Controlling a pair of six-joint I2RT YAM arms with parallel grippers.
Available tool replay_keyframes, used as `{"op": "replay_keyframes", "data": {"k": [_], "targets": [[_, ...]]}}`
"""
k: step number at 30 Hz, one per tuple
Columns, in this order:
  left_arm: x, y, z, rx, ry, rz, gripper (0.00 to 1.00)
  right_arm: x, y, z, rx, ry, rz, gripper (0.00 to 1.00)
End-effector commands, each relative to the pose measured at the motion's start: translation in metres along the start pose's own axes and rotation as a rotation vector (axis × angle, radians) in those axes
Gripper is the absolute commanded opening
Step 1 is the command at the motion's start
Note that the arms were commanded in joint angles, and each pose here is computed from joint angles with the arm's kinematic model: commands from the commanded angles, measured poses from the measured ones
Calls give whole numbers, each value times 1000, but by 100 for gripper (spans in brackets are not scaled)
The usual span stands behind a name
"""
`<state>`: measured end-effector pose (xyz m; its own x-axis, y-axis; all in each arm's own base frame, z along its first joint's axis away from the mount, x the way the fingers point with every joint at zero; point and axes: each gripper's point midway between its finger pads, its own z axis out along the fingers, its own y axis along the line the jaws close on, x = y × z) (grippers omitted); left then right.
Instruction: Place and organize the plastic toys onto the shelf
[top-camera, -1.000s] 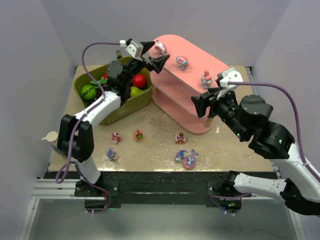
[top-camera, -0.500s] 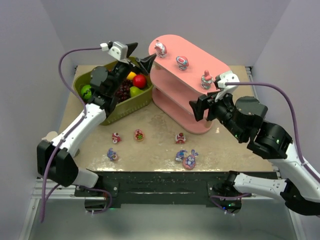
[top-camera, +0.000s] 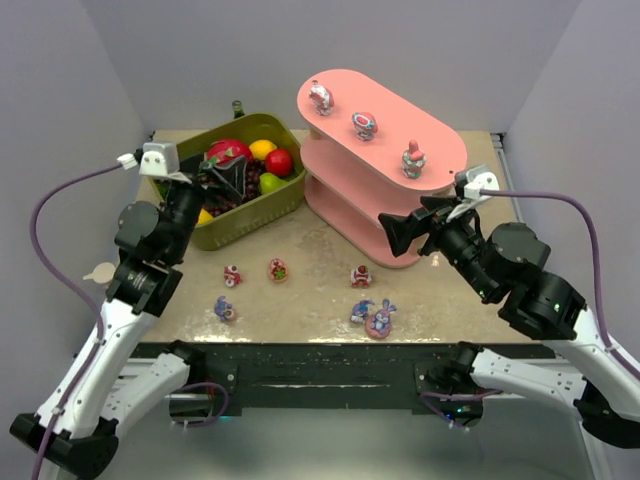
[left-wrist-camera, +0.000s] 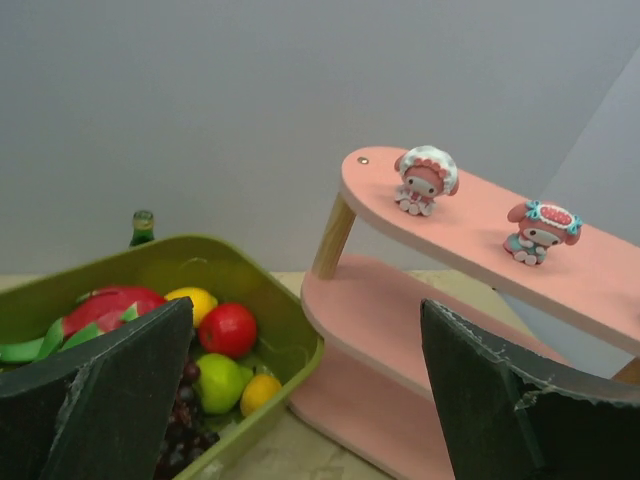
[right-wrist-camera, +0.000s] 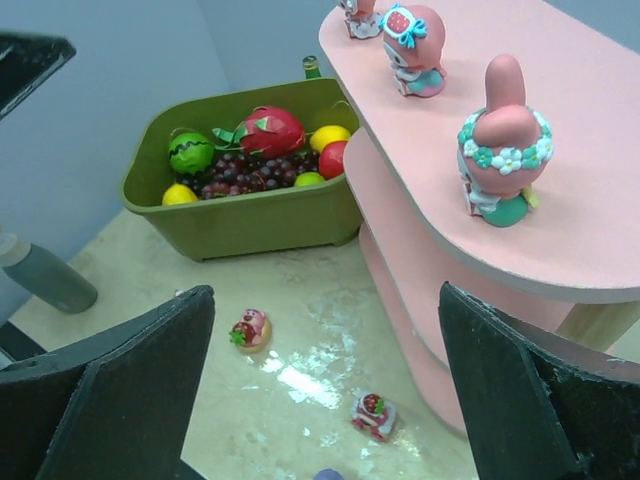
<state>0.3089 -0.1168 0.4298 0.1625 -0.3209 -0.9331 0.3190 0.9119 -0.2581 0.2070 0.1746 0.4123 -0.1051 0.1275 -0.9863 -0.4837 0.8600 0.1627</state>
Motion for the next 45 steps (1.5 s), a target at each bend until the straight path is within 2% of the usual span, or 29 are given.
{"op": "replay_keyframes", "data": {"k": [1, 10, 13, 20, 21, 23, 27, 28, 30, 32, 35, 45], "targets": [[56, 32, -37, -178, 217, -93, 100, 31, 6, 11, -3, 53, 67, 95], [125, 49, -92, -251, 412, -164, 100, 127, 13, 20, -37, 214, 119, 93], [138, 61, -106, -325, 452, -172, 100, 143, 30, 23, -135, 239, 116, 93], [156, 69, -126, -374, 527, -178, 100, 181, 74, 44, -334, 341, 88, 90], [164, 73, -132, -397, 553, -181, 99, 178, 83, 52, -365, 317, 94, 89], [176, 82, -144, -457, 592, -184, 100, 201, 100, 59, -443, 380, 91, 87], [176, 102, -158, -594, 577, -179, 100, 220, 131, 79, -520, 392, 54, 86], [177, 103, -159, -601, 576, -184, 100, 242, 133, 88, -501, 438, 32, 86], [182, 101, -159, -598, 580, -209, 100, 249, 143, 101, -475, 456, 13, 84], [187, 98, -157, -581, 588, -226, 99, 278, 136, 117, -362, 515, -7, 82], [194, 96, -155, -565, 598, -227, 100, 297, 138, 135, -282, 535, 27, 79], [198, 84, -146, -460, 603, -214, 100, 333, 141, 172, -134, 504, 20, 74]]}}
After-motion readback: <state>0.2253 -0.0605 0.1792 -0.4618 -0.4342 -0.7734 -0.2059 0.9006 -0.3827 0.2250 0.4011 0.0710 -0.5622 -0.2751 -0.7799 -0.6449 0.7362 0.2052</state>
